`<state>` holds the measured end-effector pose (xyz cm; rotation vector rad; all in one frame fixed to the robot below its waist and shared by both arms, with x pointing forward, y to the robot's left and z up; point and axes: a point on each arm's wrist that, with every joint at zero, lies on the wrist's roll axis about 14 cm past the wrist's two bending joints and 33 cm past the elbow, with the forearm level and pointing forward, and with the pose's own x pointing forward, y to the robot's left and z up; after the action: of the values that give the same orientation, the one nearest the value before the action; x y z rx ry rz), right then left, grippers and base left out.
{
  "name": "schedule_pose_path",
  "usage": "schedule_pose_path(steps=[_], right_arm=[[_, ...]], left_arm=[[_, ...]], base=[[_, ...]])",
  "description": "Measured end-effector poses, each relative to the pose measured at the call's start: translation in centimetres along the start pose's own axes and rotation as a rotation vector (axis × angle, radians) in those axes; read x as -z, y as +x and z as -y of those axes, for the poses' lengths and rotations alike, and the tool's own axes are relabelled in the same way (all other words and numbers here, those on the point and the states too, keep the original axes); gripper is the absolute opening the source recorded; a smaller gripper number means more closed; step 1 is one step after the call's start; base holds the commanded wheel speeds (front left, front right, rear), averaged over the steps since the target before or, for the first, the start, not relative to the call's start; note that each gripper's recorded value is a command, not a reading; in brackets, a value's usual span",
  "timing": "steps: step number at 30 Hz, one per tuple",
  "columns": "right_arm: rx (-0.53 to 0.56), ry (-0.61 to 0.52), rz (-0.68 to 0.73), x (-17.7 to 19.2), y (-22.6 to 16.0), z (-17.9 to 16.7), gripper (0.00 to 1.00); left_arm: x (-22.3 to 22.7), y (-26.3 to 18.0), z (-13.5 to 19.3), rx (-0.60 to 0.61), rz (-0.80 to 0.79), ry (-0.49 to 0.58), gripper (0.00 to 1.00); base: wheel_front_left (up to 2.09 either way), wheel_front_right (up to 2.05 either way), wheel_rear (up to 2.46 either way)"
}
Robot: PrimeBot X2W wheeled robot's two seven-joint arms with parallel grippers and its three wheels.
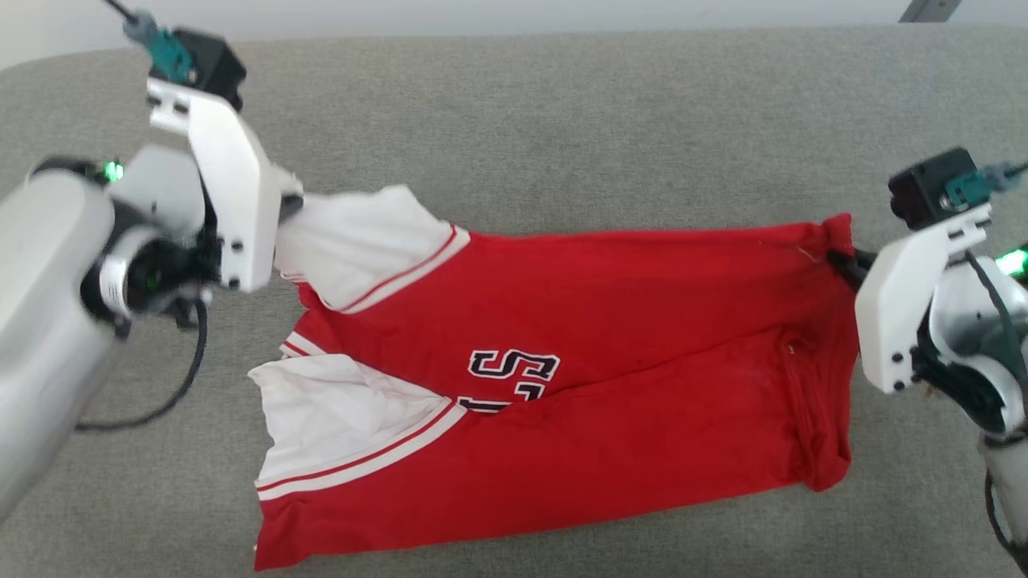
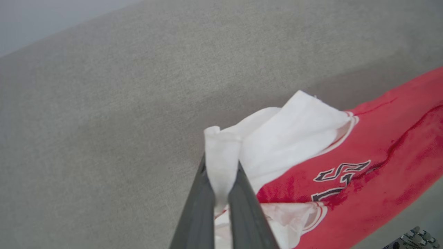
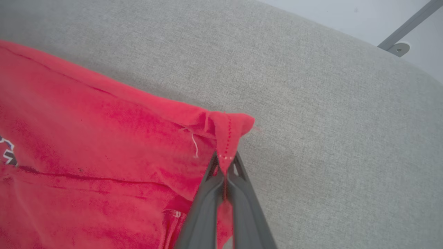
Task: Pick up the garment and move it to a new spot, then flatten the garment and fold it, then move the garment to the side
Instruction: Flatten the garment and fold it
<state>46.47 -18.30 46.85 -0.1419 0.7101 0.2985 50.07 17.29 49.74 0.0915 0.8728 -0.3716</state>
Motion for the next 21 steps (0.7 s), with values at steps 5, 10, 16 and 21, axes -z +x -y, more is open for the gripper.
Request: schedule_pose_path(steps=[5, 10, 16, 21], right_arm=[[-0.012, -0.022, 0.008, 0.7, -1.5, -0.7, 0.00], [-0.029, 0.000, -0.028, 2.7, -2.6, -1.3, 0.00], [-0.064, 0.047, -0.111, 5.9, -3.4, -2.3, 0.00], [-0.085, 0.104, -0.197, 9.1, -3.4, -3.1, 0.36]], left_arm=[[2.8, -2.0, 1.8, 0.015, -0.016, -0.013, 0.00], [5.5, -3.6, 3.4, 0.024, -0.046, -0.022, 0.00], [9.3, -4.0, 4.8, 0.035, -0.126, -0.069, 0.00], [13.3, -3.4, 6.2, 0.076, -0.230, -0.133, 0.00]], base=[[0.00, 0.00, 0.00], [0.00, 0.00, 0.00], [0.00, 0.00, 0.00], [0.00, 0.00, 0.00]])
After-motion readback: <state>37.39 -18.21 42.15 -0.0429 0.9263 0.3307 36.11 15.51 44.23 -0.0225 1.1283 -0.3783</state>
